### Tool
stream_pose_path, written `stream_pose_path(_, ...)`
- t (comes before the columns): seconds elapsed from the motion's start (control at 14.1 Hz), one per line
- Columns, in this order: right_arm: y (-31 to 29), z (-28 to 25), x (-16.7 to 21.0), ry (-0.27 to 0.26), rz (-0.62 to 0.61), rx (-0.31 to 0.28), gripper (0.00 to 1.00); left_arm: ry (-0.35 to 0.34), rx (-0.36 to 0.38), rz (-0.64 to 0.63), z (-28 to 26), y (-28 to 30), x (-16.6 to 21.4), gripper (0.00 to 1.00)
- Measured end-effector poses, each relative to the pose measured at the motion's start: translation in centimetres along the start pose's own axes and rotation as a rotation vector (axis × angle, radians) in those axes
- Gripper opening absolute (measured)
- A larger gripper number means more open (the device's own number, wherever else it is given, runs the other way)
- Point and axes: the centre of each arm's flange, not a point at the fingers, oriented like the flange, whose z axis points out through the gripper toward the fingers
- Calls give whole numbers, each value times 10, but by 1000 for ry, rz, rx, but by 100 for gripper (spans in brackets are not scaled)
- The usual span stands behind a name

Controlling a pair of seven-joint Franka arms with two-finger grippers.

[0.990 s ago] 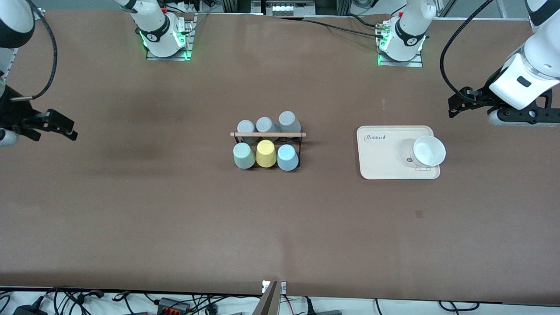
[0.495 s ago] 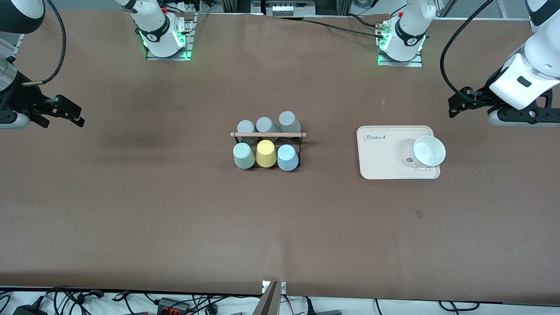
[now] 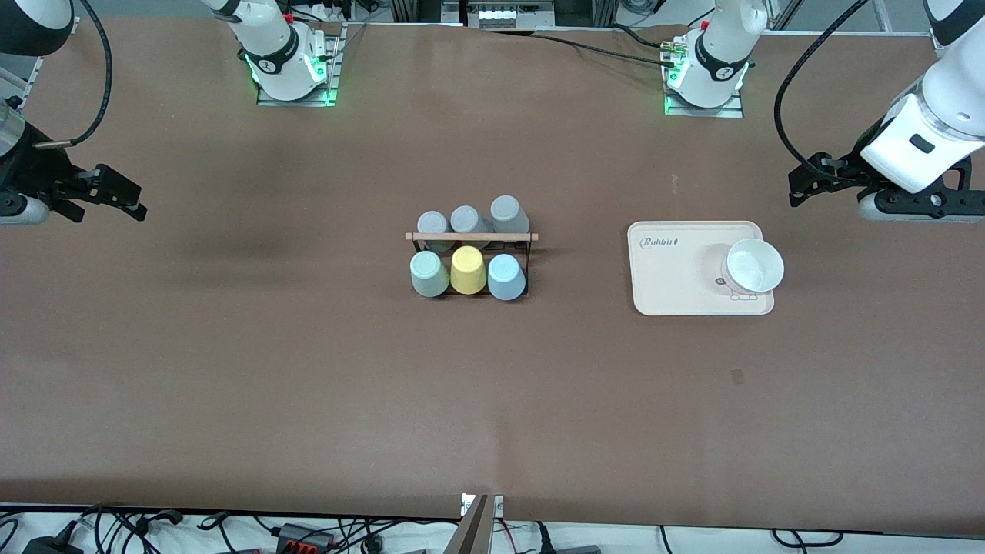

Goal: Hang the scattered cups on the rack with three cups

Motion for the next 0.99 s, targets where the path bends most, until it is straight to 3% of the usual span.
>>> stream_pose_path(0.71, -4, -6, 2, 9, -6, -3, 100, -1, 0, 0, 0, 0, 0, 100)
stream_pose_path(0.99, -1, -3, -3, -29, 0, -2, 100, -1, 0, 0, 0, 0, 0, 100)
